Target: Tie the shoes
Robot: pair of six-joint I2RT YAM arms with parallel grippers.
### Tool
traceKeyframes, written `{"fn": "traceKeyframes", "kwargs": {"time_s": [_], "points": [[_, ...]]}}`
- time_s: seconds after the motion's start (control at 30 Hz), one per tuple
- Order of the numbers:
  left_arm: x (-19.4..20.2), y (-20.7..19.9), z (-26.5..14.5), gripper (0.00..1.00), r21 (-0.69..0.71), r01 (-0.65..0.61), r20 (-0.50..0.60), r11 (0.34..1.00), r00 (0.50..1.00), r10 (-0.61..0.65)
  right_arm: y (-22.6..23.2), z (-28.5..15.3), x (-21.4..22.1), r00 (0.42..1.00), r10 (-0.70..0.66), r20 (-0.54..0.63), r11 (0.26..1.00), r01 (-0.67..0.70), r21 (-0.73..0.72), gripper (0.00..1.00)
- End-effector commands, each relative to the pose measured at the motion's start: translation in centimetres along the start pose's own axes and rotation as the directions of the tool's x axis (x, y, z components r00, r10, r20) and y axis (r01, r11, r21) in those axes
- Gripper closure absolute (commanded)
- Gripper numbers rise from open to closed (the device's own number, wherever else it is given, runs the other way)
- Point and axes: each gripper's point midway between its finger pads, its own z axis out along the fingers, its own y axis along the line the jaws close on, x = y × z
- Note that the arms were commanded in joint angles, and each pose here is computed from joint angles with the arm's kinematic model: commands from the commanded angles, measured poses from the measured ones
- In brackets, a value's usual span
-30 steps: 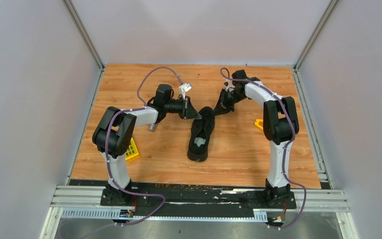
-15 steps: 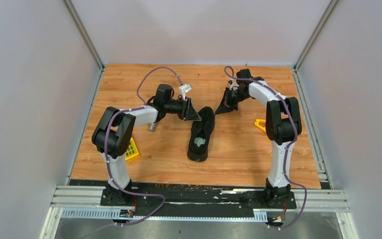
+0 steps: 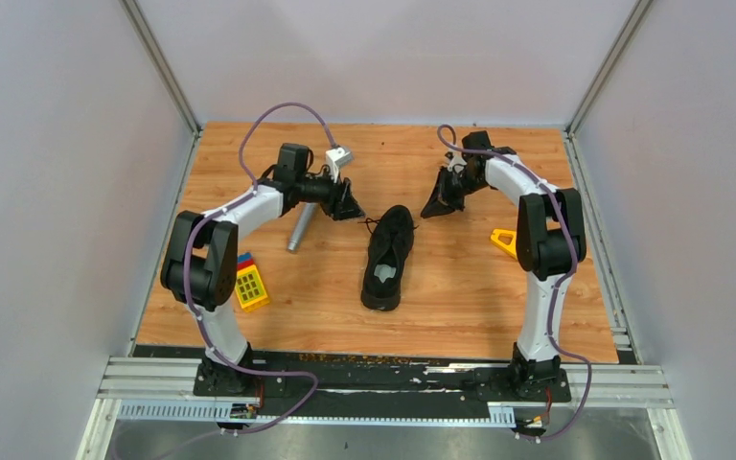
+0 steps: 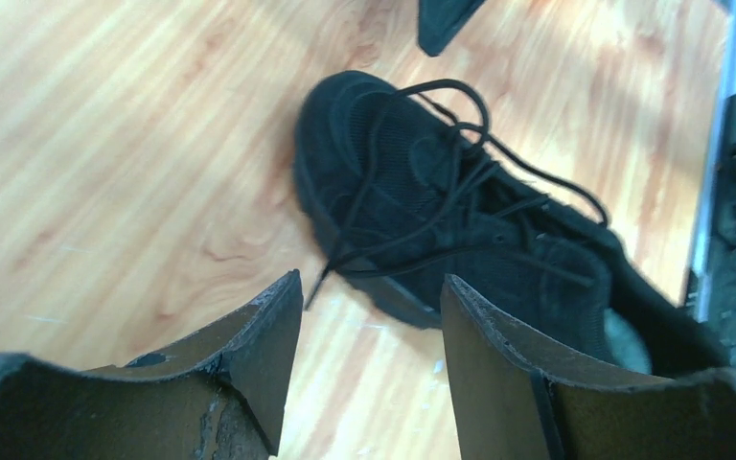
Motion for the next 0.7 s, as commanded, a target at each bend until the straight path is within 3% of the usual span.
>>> {"fn": "traceKeyframes", "kwargs": {"time_s": [0.0,0.13,0.2,0.23,0.27,0.3,0.33,0.5,0.67], "points": [[0.5,1.2,-1.0,0.37,0.054,-0.198,-0.053,0.979,0.978,0.201,2.3,-1.5,-0.7,0.996,-0.083,0.036,0.995,0.085,-0.057,0.96],[0.4,1.5,-0.7,0.38,0.104,-0.262,-0.070,0.959,0.960,0.270,2.2,-1.8,0.3,0.992,-0.123,0.010,0.989,0.123,-0.078,0.72],[0.2,1.6,-0.5,0.39,0.129,-0.285,-0.076,0.950,0.952,0.296,2.6,-2.8,0.5,0.976,-0.217,0.009,0.969,0.216,-0.121,0.70],[1.6,1.3,-0.5,0.41,0.158,-0.234,-0.124,0.959,0.959,0.255,2.8,-3.6,0.5,0.962,-0.272,0.015,0.951,0.271,-0.148,0.69],[0.3,1.7,-0.5,0.42,0.171,-0.314,-0.121,0.934,0.934,0.337,3.1,-4.7,0.4,0.945,-0.325,0.032,0.930,0.326,-0.171,0.68],[2.4,1.4,-0.6,0.44,0.209,-0.243,-0.198,0.947,0.938,0.284,3.7,-5.8,0.3,0.917,-0.395,0.056,0.894,0.398,-0.208,0.67],[1.9,2.1,-0.6,0.45,0.213,-0.314,-0.203,0.925,0.912,0.357,4.3,-6.8,0.2,0.880,-0.467,0.084,0.852,0.474,-0.221,0.65],[3.1,3.3,-0.2,0.47,0.212,-0.373,-0.265,0.904,0.868,0.420,3.7,-8.6,0.8,0.660,-0.738,0.143,0.645,0.752,-0.139,0.64],[4.0,3.1,1.4,0.48,0.277,-0.373,-0.338,0.885,0.825,0.453,3.2,-8.7,1.6,0.602,-0.785,0.148,0.588,0.799,-0.128,0.63]]}}
